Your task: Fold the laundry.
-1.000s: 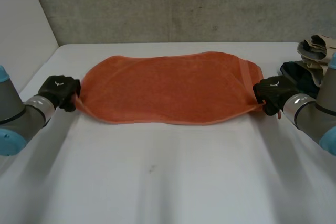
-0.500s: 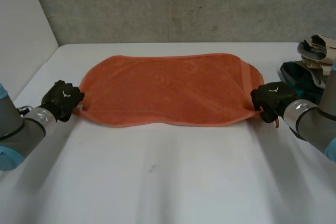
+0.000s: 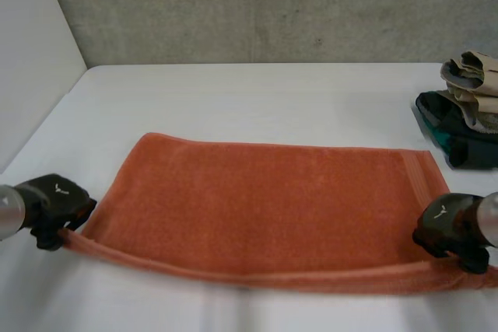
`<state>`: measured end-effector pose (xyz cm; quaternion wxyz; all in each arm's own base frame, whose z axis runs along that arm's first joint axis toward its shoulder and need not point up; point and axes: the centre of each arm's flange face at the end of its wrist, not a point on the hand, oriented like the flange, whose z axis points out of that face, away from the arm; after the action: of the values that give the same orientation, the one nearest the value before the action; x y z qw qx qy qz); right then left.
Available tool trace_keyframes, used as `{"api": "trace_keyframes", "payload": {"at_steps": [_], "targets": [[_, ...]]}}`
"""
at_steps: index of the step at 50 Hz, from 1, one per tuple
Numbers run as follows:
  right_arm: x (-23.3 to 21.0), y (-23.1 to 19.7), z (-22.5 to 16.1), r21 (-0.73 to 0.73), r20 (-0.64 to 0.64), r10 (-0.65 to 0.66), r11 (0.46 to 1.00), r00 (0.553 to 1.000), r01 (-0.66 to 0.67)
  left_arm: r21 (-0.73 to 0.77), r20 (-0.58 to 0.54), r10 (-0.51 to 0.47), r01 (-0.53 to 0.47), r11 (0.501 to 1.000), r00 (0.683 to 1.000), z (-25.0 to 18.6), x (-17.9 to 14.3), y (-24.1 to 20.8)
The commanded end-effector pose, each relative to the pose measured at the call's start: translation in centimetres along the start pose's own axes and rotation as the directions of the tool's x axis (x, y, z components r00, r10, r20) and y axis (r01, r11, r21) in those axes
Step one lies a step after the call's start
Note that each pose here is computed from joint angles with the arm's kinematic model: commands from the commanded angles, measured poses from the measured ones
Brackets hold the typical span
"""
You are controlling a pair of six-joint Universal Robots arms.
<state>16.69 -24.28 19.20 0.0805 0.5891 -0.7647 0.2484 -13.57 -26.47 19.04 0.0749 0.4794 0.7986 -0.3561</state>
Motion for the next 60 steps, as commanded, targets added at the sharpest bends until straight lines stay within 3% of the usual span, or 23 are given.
{"api": "trace_keyframes", "payload": {"at_steps": [1, 4, 7, 8, 9, 11, 12, 15, 16, 20, 23, 30, 34, 38, 41, 47, 52, 54, 60], "targets": [[2.8, -1.9, 4.1, 0.028, -0.166, 0.013, 1.0, 0.986, -0.008, 0.103, 0.023, -0.043, 0.041, 0.994, 0.999, 3.6, -1.1, -3.8], [5.0, -3.7, 4.0, 0.1, -0.288, 0.031, 0.995, 0.957, -0.002, 0.166, 0.086, -0.035, 0.02, 0.986, 0.996, 4.6, -2.5, -6.5], [9.1, -6.9, 2.2, 0.237, -0.479, 0.098, 0.971, 0.872, 0.021, 0.273, 0.205, -0.041, -0.017, 0.962, 0.978, 3.6, -4.8, -10.4], [10.3, -7.8, 1.5, 0.278, -0.527, 0.123, 0.96, 0.841, 0.034, 0.314, 0.248, -0.053, -0.029, 0.949, 0.967, 2.9, -5.7, -11.7], [12.7, -9.6, -0.3, 0.359, -0.617, 0.185, 0.931, 0.765, 0.064, 0.41, 0.328, -0.09, -0.056, 0.91, 0.94, 1.0, -7.4, -14.3], [15.0, -11.2, -2.6, 0.442, -0.691, 0.264, 0.891, 0.673, 0.105, 0.511, 0.406, -0.154, -0.083, 0.856, 0.901, -1.1, -9.3, -16.8], [17.1, -12.5, -5.1, 0.522, -0.737, 0.355, 0.84, 0.574, 0.15, 0.614, 0.468, -0.242, -0.115, 0.781, 0.85, -3.5, -11.3, -19.1], [20.0, -13.7, -8.6, 0.62, -0.756, 0.494, 0.75, 0.428, 0.231, 0.744, 0.509, -0.397, -0.158, 0.649, 0.764, -6.9, -14.1, -21.3], [21.2, -14.0, -10.3, 0.662, -0.743, 0.563, 0.698, 0.362, 0.273, 0.81, 0.504, -0.494, -0.191, 0.554, 0.708, -8.8, -15.7, -22.2], [22.4, -14.6, -12.4, 0.732, -0.679, 0.672, 0.585, 0.297, 0.349, 0.893, 0.448, -0.644, -0.275, 0.357, 0.62, -11.3, -18.5, -23.1], [22.4, -14.8, -12.0, 0.754, -0.653, 0.689, 0.556, 0.313, 0.35, 0.897, 0.438, -0.647, -0.26, 0.357, 0.624, -10.5, -18.6, -22.7], [20.6, -14.7, -8.0, 0.768, -0.637, 0.635, 0.572, 0.436, 0.289, 0.877, 0.423, -0.612, -0.131, 0.463, 0.668, -6.0, -17.7, -20.2], [18.6, -14.9, -4.9, 0.772, -0.611, 0.589, 0.59, 0.529, 0.236, 0.846, 0.412, -0.588, -0.052, 0.53, 0.696, -2.4, -16.4, -18.2], [15.5, -14.3, 0.4, 0.762, -0.547, 0.514, 0.633, 0.661, 0.137, 0.783, 0.369, -0.544, 0.063, 0.618, 0.754, 2.6, -13.4, -15.5], [13.3, -13.1, 4.5, 0.727, -0.496, 0.469, 0.684, 0.731, 0.054, 0.72, 0.346, -0.486, 0.105, 0.686, 0.802, 6.1, -10.6, -13.5], [10.1, -10.2, 9.6, 0.617, -0.424, 0.41, 0.783, 0.808, -0.073, 0.586, 0.331, -0.381, 0.128, 0.8, 0.863, 9.8, -6.5, -9.8], [7.7, -7.9, 10.2, 0.493, -0.372, 0.345, 0.86, 0.862, -0.131, 0.447, 0.334, -0.298, 0.128, 0.886, 0.894, 9.5, -3.8, -7.4], [6.3, -6.9, 9.2, 0.423, -0.327, 0.312, 0.892, 0.892, -0.157, 0.315, 0.319, -0.25, 0.147, 0.938, 0.914, 8.2, -2.1, -5.6], [3.1, -3.8, 4.2, 0.222, -0.213, 0.182, 0.966, 0.96, -0.134, 0.0, 0.161, -0.123, 0.125, 0.992, 0.979, 4.1, 2.2, -1.7]]}}
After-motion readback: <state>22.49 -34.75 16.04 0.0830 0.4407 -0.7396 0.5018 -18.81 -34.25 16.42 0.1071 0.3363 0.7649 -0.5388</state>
